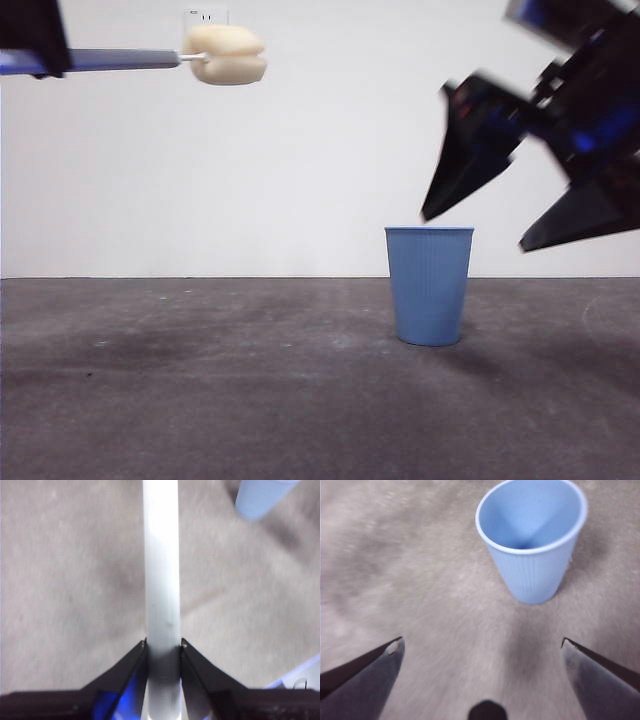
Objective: Pick up the cup brush,pick up the cup,insert the brush into the cup,clean the cup,put the cup brush back,put the cup back to the fixed position on the table
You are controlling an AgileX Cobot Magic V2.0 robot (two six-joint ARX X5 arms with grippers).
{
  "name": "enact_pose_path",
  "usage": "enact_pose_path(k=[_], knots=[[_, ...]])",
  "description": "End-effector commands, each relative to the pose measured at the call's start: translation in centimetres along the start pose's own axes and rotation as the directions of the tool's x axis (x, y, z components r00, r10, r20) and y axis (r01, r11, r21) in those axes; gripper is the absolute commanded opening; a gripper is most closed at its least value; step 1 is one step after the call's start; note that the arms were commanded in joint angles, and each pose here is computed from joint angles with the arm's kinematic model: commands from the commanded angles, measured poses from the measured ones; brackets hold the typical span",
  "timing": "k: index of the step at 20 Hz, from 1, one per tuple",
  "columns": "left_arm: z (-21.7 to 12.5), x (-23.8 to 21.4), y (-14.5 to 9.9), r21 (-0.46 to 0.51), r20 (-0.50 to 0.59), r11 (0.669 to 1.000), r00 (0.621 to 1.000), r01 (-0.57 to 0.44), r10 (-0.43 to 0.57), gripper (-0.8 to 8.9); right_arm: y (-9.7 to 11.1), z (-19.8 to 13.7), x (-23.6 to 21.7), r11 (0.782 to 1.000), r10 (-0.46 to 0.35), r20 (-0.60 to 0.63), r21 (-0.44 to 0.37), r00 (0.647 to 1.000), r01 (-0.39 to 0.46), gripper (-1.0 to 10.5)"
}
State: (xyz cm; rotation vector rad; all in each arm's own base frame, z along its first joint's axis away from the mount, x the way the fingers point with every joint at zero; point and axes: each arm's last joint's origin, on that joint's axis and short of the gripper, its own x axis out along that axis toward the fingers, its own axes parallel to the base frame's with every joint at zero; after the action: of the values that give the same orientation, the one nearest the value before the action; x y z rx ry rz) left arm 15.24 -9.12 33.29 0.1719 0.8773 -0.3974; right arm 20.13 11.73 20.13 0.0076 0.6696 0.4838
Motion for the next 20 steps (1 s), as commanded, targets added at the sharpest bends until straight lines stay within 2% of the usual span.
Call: enact_pose_path(k=[1,3,7,13,20], knots=[[-0.7,-0.6,0.1,0.03,-0.013,1.0,1.0,-0.001,0.001,-0.09,-0.1,-0.7,2.1,0.999,-0.046,-0.003,0.003,0.999,0.046,6.3],[-1.1,-1.1,0.2,0.032,-0.022,0.999,1.0,-0.002,0.003,-0.08,-0.3,-1.0,3.8,0.996,-0.084,0.014,-0.009,0.996,0.084,6.3],[-1.5,-1.4,0.3,0.032,-0.036,0.999,0.999,-0.003,0.005,-0.09,-0.5,-1.1,6.0,0.996,-0.076,0.072,-0.033,0.994,0.079,6.3],[-1.7,-1.4,0.3,0.014,-0.065,1.0,0.998,-0.006,0.007,-0.08,-2.2,-1.4,8.4,0.994,-0.11,0.148,-0.003,0.983,0.112,6.3],[-1.8,-1.4,0.3,0.004,-0.067,1.0,0.998,-0.007,0.007,-0.09,-3.0,-1.3,9.8,0.995,-0.075,0.264,-0.049,0.962,0.091,6.3]])
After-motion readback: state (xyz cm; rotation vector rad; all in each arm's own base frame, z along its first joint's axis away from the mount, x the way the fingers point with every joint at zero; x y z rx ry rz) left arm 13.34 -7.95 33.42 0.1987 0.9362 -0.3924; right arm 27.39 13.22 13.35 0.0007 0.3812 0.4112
